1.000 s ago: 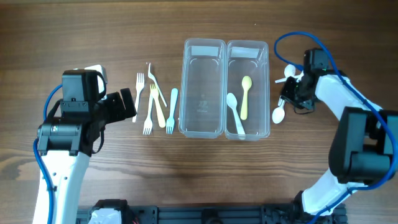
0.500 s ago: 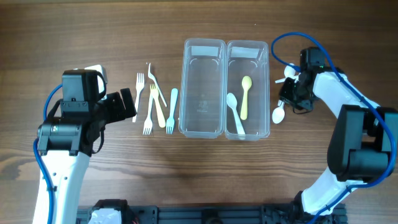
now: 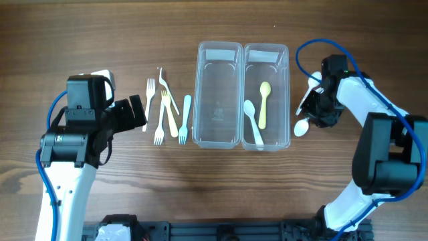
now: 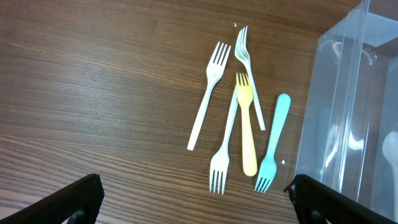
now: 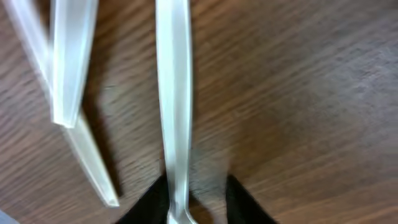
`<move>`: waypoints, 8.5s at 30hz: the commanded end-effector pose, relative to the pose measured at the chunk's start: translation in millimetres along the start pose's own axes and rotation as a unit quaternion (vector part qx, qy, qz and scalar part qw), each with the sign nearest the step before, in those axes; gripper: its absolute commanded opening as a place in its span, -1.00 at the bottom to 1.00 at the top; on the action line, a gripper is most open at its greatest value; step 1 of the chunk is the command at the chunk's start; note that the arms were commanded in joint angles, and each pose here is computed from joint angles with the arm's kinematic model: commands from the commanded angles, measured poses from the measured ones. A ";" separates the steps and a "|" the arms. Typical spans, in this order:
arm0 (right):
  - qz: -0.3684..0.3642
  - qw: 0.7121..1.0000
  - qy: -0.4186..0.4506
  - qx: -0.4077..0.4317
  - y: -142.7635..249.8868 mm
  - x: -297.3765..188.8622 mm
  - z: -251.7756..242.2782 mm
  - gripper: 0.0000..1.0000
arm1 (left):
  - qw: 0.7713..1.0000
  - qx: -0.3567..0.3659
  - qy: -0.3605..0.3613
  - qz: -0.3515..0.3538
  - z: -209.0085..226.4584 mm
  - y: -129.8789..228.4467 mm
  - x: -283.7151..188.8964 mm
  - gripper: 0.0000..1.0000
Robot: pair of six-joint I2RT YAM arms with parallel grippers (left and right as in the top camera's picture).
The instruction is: Pack container
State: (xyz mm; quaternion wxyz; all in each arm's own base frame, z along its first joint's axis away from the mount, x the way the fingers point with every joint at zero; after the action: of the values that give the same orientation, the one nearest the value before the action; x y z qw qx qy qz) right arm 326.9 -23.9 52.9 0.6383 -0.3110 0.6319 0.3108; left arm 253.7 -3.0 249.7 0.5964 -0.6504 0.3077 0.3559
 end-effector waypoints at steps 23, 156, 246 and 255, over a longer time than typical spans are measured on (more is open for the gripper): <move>-0.217 0.891 -0.317 -0.241 66.5 -217.9 67.4 -0.91 | 1.000 0.004 -0.006 -0.011 2.5 -5.8 -4.4 1.00; -0.226 0.950 -0.215 -0.027 -134.1 -10.0 60.5 -0.10 | 1.000 0.004 -0.006 -0.011 2.5 -5.8 -4.4 1.00; -0.081 0.992 -0.077 0.052 -51.4 -31.5 -3.9 -0.91 | 1.000 0.004 -0.006 -0.011 2.5 -5.8 -4.4 0.99; -0.224 0.913 -0.312 -0.135 43.3 -215.8 65.6 -0.91 | 1.000 0.004 -0.006 -0.011 2.5 -5.8 -4.4 1.00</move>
State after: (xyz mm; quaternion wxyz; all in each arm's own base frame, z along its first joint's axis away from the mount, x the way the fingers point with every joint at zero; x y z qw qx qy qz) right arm 341.5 12.1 254.0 0.8194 -0.3957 0.3193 0.2648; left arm 253.7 -3.0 249.7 0.5964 -0.6504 0.3077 0.3559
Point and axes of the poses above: each gripper's point midway between its finger pads, its own x axis out along the fingers, its own z axis along the line the jaws close on, y = z × x, the point moved 6 cm from there along -x, back along the fingers, and after that the axes turned 3 degrees about x, right-handed, at the moved point
